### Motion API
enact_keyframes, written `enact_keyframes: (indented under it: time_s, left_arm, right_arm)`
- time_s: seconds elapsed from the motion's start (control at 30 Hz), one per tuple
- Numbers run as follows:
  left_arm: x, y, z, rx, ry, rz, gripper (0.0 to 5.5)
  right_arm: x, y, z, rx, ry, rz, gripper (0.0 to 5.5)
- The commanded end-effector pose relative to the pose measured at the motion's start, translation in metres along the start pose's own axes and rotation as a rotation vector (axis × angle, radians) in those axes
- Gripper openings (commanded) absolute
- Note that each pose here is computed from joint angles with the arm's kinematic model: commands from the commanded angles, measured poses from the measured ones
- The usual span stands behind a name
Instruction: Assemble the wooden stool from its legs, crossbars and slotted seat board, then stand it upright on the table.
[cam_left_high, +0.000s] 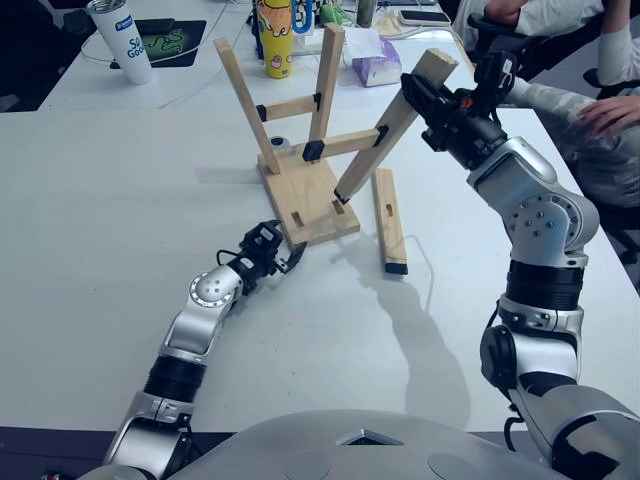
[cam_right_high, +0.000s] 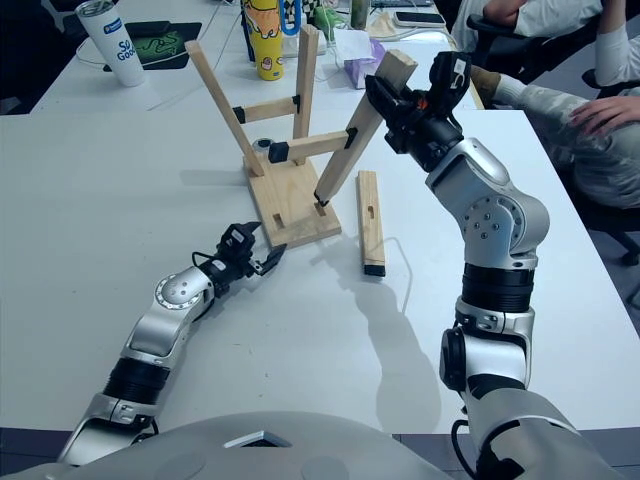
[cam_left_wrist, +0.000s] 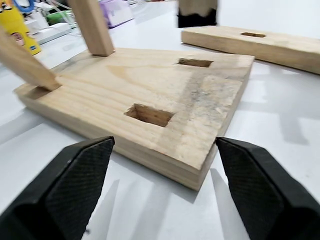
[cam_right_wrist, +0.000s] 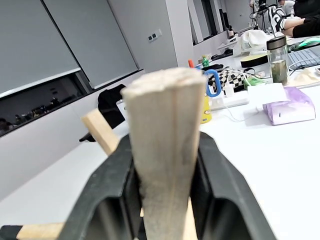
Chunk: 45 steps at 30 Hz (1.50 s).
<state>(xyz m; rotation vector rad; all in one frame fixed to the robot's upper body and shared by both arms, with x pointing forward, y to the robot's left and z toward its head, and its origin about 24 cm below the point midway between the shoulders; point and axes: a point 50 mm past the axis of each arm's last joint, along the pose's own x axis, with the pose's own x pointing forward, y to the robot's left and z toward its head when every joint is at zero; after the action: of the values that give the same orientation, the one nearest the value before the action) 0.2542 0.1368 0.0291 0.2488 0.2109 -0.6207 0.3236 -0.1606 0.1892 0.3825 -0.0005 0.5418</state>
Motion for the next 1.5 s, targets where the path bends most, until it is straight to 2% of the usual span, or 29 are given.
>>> enact_keyframes:
  time_s: [0.03, 0.2, 0.33, 0.47, 0.9, 1.23, 1.5]
  left_arm:
    - [-0.006, 0.008, 0.015, -0.058, -0.094, 0.079, 3.82]
    - [-0.018, 0.009, 0.029, -0.151, -0.187, 0.113, 3.82]
    - [-0.022, 0.011, 0.029, -0.15, -0.179, 0.12, 3.82]
    - [-0.023, 0.012, 0.028, -0.15, -0.17, 0.127, 3.82]
    - [-0.023, 0.015, 0.029, -0.149, -0.175, 0.138, 3.82]
    - [-0.023, 0.016, 0.031, -0.147, -0.181, 0.145, 3.82]
    - [-0.021, 0.016, 0.032, -0.143, -0.185, 0.146, 3.82]
  right_arm:
    - [-0.003, 0.003, -0.007, -0.071, 0.012, 0.006, 1.03]
    - [-0.005, 0.002, -0.022, -0.062, 0.022, -0.046, 1.03]
    - [-0.004, 0.003, -0.021, -0.014, -0.024, -0.077, 1.03]
    - [-0.002, 0.005, -0.012, 0.124, -0.097, -0.101, 1.03]
    - [-0.005, -0.009, -0.045, 0.187, -0.036, -0.261, 1.03]
    - [-0.008, -0.023, -0.054, 0.07, -0.016, -0.361, 1.03]
    - [-0.001, -0.001, -0.07, -0.225, 0.091, -0.185, 1.03]
